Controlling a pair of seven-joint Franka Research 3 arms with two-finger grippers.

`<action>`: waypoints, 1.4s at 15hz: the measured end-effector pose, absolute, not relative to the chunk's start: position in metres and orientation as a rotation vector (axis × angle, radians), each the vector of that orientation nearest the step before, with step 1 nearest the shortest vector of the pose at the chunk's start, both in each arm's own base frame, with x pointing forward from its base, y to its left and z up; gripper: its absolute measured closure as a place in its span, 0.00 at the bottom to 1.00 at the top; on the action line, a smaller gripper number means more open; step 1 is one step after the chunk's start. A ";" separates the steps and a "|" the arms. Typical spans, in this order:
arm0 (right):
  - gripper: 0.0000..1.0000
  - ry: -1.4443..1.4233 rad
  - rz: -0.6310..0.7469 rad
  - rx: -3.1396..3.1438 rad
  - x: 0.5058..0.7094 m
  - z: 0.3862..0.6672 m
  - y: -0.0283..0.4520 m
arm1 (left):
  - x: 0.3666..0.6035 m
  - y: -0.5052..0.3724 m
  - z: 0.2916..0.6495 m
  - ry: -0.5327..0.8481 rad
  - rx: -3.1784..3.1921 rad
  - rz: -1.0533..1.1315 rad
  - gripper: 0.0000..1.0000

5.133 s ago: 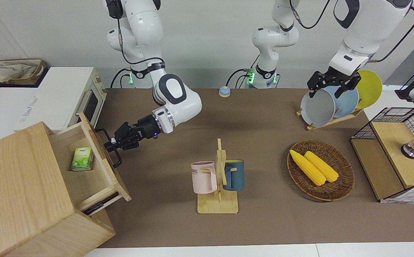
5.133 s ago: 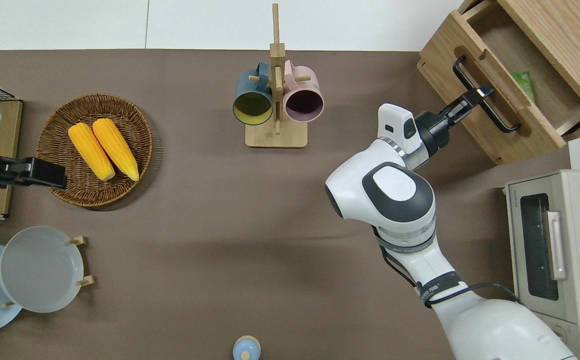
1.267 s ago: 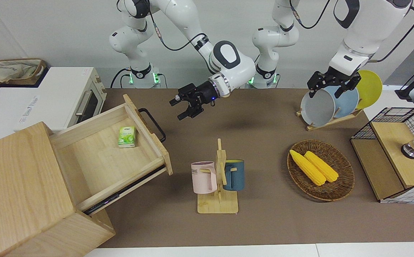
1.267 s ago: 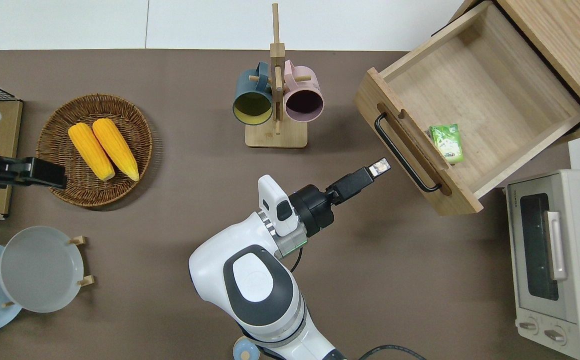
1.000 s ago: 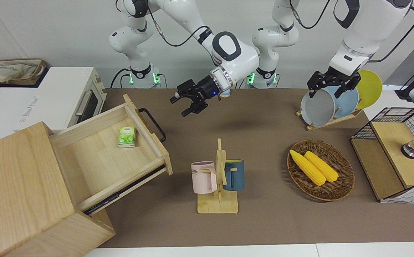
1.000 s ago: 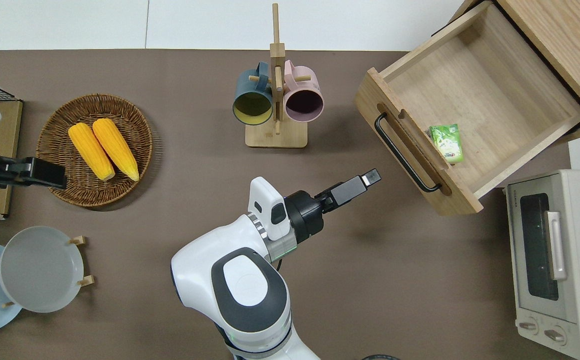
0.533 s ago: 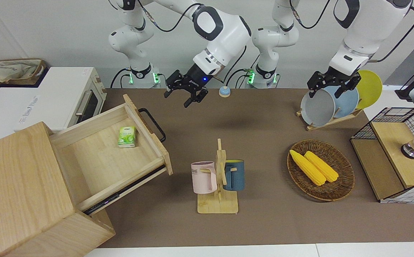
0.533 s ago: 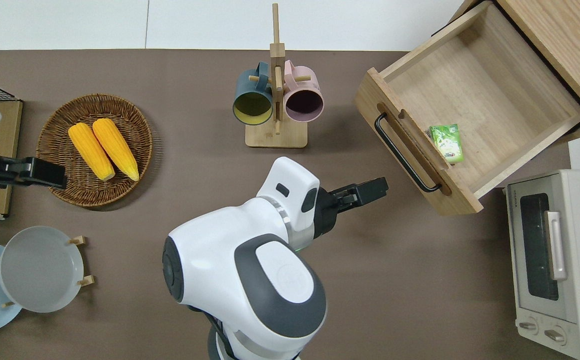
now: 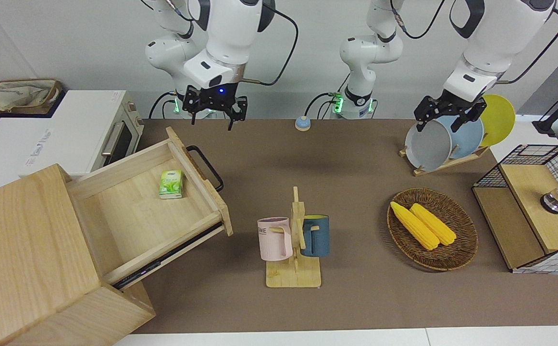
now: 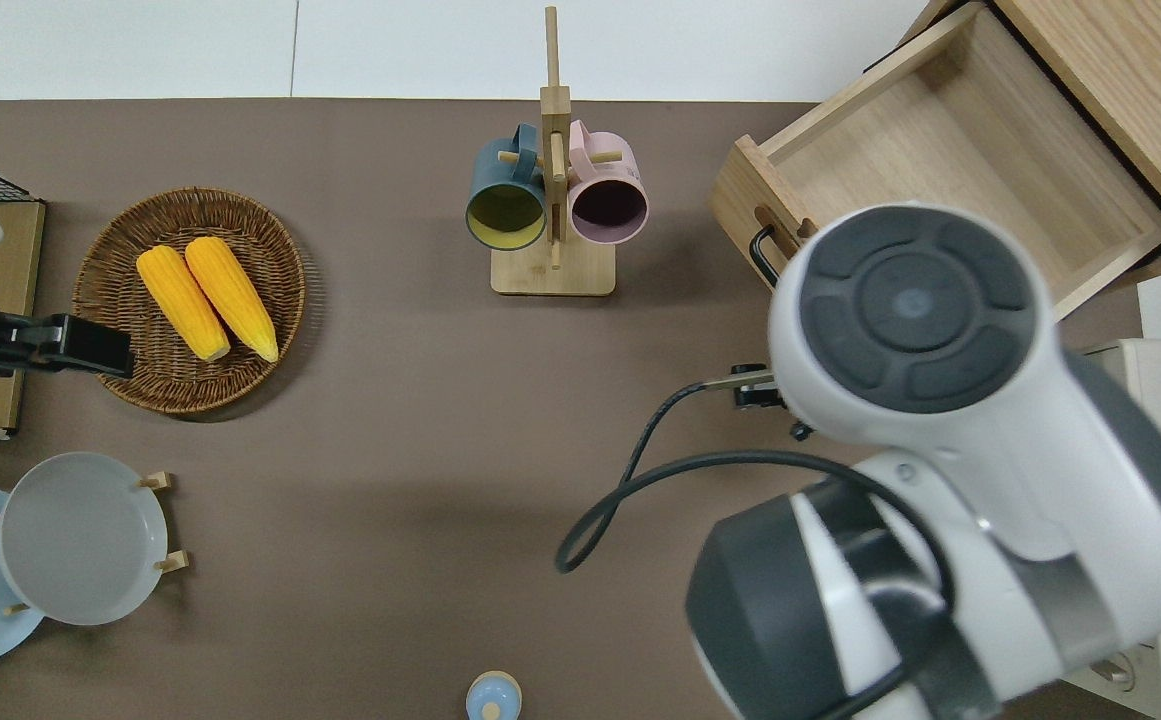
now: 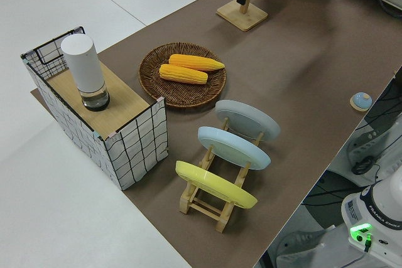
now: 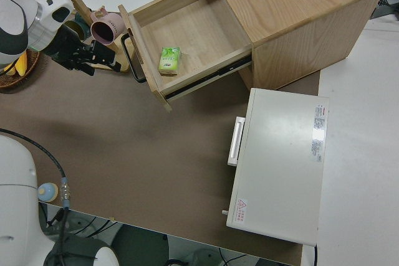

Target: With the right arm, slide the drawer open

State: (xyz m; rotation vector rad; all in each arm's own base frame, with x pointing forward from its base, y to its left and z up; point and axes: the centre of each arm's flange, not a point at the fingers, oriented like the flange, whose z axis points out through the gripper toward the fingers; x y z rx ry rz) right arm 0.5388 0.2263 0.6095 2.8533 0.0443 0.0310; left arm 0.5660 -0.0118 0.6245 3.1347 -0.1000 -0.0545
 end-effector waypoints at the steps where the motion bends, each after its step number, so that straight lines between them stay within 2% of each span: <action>1: 0.01 0.047 0.020 2.889 0.541 0.617 0.211 | 0.566 -0.012 0.625 -0.100 3.135 -0.054 0.00; 5: 0.01 0.077 -0.005 3.011 0.546 0.641 0.151 | 0.566 -0.012 0.625 -0.100 3.135 -0.054 0.00; 8: 0.01 0.108 -0.026 3.049 0.552 0.644 0.110 | 0.566 -0.012 0.625 -0.100 3.135 -0.054 0.00; 14: 0.01 0.101 -0.105 3.104 0.561 0.626 0.042 | 0.566 -0.012 0.625 -0.100 3.135 -0.054 0.00; 21: 0.01 0.075 -0.117 3.106 0.566 0.604 0.024 | 0.566 -0.012 0.625 -0.100 3.135 -0.054 0.00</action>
